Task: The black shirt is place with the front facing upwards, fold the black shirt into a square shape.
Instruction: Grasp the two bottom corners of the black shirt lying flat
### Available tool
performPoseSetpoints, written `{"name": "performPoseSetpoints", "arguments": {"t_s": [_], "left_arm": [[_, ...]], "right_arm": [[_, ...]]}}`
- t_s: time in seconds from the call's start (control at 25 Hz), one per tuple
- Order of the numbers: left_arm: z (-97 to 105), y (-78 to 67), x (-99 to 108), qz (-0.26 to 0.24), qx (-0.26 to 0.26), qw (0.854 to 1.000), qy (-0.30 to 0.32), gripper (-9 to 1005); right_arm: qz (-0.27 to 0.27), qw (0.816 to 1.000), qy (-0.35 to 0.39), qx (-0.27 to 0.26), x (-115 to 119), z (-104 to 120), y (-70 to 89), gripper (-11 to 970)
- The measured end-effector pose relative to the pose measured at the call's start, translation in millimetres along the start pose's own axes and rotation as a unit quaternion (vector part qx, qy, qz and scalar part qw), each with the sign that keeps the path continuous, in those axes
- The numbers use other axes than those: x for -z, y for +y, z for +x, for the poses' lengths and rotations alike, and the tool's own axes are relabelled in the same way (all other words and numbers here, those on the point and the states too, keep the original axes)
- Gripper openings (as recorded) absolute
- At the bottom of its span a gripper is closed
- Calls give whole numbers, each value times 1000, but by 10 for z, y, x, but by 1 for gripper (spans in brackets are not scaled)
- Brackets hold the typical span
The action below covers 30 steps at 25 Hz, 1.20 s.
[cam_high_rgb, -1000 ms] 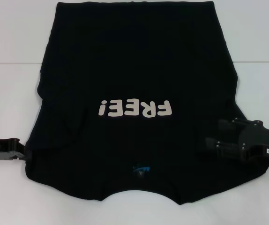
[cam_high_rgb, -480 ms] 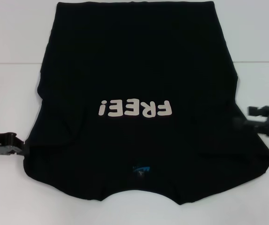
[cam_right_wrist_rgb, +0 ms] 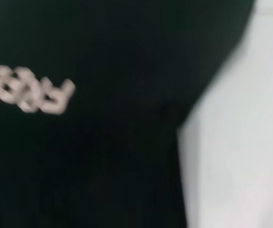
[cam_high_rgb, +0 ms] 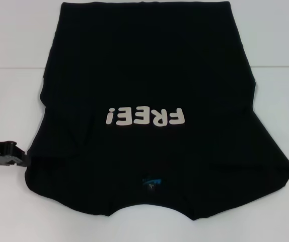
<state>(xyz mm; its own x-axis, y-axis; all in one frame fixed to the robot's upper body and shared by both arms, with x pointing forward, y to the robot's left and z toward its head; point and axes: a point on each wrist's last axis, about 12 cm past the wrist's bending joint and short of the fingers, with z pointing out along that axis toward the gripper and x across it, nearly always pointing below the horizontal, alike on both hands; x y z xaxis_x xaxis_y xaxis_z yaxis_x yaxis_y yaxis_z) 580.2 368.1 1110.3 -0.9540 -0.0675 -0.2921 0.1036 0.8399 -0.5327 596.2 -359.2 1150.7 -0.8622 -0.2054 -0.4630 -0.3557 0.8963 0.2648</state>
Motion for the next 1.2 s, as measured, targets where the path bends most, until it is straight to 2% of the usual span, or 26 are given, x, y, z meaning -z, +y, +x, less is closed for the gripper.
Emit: {"name": "performPoseSetpoints", "arguments": {"t_s": [0.12, 0.28, 0.6, 1.2], "left_arm": [[-4, 4, 9, -1, -2, 1000, 0, 48], [-5, 5, 11, -1, -3, 1000, -1, 48], [-15, 4, 21, -3, -5, 1000, -3, 49], [-33, -13, 20, -2, -7, 1000, -3, 48]], "right_arm": [[24, 999, 42, -1, -41, -69, 57, 793], [28, 997, 66, 8, -158, -94, 125, 794], [9, 996, 89, 28, -366, -133, 257, 793], [9, 993, 103, 48, -572, -142, 364, 794]]}}
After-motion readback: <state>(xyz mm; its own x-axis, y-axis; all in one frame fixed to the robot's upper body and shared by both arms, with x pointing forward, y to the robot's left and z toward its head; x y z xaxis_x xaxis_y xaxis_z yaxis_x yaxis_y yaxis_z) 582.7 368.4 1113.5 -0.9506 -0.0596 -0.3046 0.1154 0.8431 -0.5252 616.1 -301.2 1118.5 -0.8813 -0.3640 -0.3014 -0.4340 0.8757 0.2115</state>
